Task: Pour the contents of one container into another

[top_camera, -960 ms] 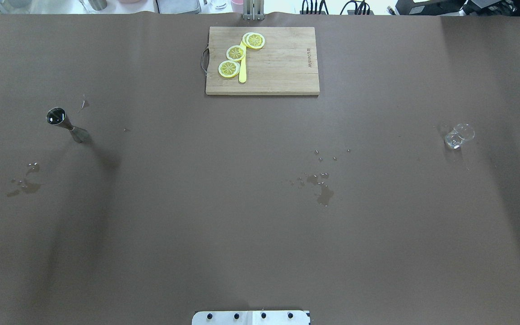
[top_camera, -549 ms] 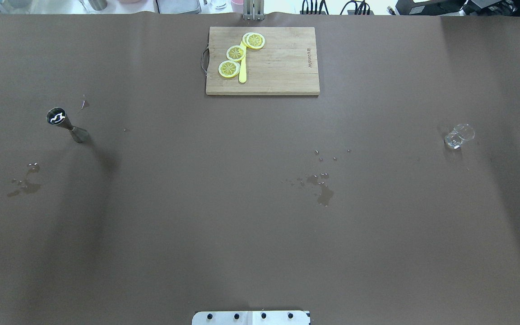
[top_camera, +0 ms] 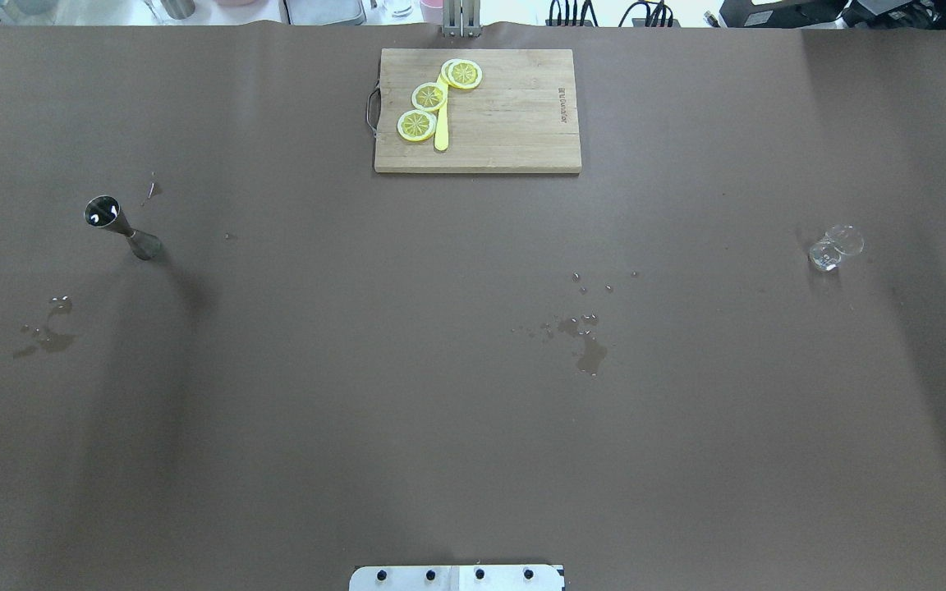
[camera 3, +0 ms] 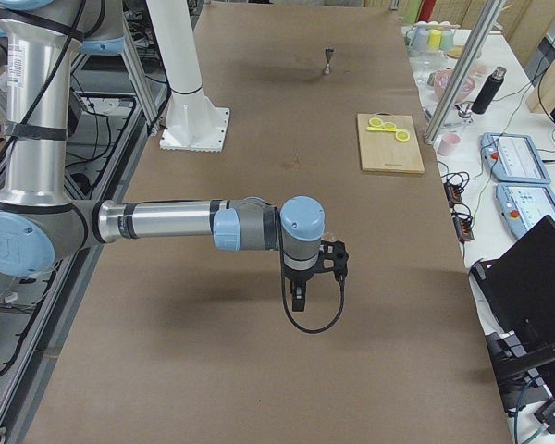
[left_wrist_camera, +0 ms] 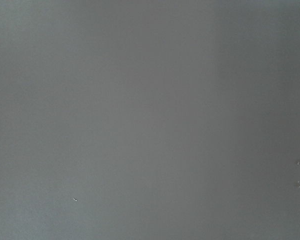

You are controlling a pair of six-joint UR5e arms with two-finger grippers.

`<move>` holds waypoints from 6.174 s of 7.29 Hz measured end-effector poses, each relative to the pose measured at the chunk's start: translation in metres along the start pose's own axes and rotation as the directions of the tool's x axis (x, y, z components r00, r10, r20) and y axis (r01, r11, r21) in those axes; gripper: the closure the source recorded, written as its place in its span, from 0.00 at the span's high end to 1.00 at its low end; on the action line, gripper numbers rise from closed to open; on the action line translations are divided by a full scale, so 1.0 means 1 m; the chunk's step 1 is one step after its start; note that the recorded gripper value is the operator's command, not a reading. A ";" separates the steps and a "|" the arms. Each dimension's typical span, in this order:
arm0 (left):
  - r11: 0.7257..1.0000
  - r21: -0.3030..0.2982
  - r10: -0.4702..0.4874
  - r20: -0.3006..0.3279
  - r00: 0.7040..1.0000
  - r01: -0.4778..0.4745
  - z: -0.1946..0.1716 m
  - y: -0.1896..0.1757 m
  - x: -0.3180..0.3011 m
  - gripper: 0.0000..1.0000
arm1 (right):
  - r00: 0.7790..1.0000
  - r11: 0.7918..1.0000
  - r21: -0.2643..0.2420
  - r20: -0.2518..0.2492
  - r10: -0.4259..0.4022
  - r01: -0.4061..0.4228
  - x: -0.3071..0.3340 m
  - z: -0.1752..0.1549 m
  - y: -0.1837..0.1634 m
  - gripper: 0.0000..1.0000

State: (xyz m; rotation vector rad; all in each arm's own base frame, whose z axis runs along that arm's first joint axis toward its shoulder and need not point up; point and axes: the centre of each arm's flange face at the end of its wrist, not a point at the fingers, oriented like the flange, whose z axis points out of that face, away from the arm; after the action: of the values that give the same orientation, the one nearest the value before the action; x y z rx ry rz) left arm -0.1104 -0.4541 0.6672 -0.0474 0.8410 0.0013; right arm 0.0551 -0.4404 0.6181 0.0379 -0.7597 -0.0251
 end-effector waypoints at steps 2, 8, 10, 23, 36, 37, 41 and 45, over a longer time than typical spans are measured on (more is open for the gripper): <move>1.000 0.000 -0.001 -0.002 1.000 0.001 0.001 0.000 0.000 0.98 | 1.000 1.000 -0.001 -0.006 0.000 0.000 0.001 0.000 0.000 1.00; 1.000 0.004 0.003 -0.006 1.000 -0.003 -0.001 -0.002 0.001 0.98 | 1.000 1.000 -0.007 -0.009 -0.023 0.023 0.004 0.004 0.002 1.00; 1.000 0.011 0.011 -0.005 1.000 -0.011 -0.003 -0.004 0.004 0.98 | 1.000 1.000 -0.008 -0.009 -0.024 0.024 0.005 0.004 0.002 1.00; 0.999 0.033 0.031 0.000 1.000 -0.031 -0.010 -0.010 0.010 0.98 | 1.000 1.000 -0.011 -0.009 -0.019 0.019 0.007 0.006 0.004 1.00; 0.997 0.054 0.055 0.003 0.998 -0.055 -0.009 -0.009 0.010 0.98 | 1.000 1.000 -0.010 -0.007 -0.018 0.018 0.006 0.006 0.004 1.00; 0.997 0.054 0.054 0.003 0.999 -0.054 -0.009 -0.009 0.009 0.98 | 1.000 1.000 -0.010 -0.007 -0.018 0.018 0.006 0.006 0.004 1.00; 0.997 0.053 0.052 0.003 0.999 -0.052 -0.009 -0.008 0.009 0.98 | 1.000 1.000 -0.010 -0.007 -0.018 0.018 0.006 0.006 0.004 1.00; 0.997 0.053 0.053 0.003 0.999 -0.053 -0.009 -0.008 0.009 0.98 | 1.000 1.000 -0.009 -0.007 -0.019 0.019 0.006 0.005 0.004 1.00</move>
State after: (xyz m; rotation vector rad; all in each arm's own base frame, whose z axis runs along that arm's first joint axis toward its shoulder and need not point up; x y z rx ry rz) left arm -0.1107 -0.4622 0.6549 0.0251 0.8401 0.0287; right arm 0.0557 -0.4371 0.6262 0.0371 -0.7520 -0.0468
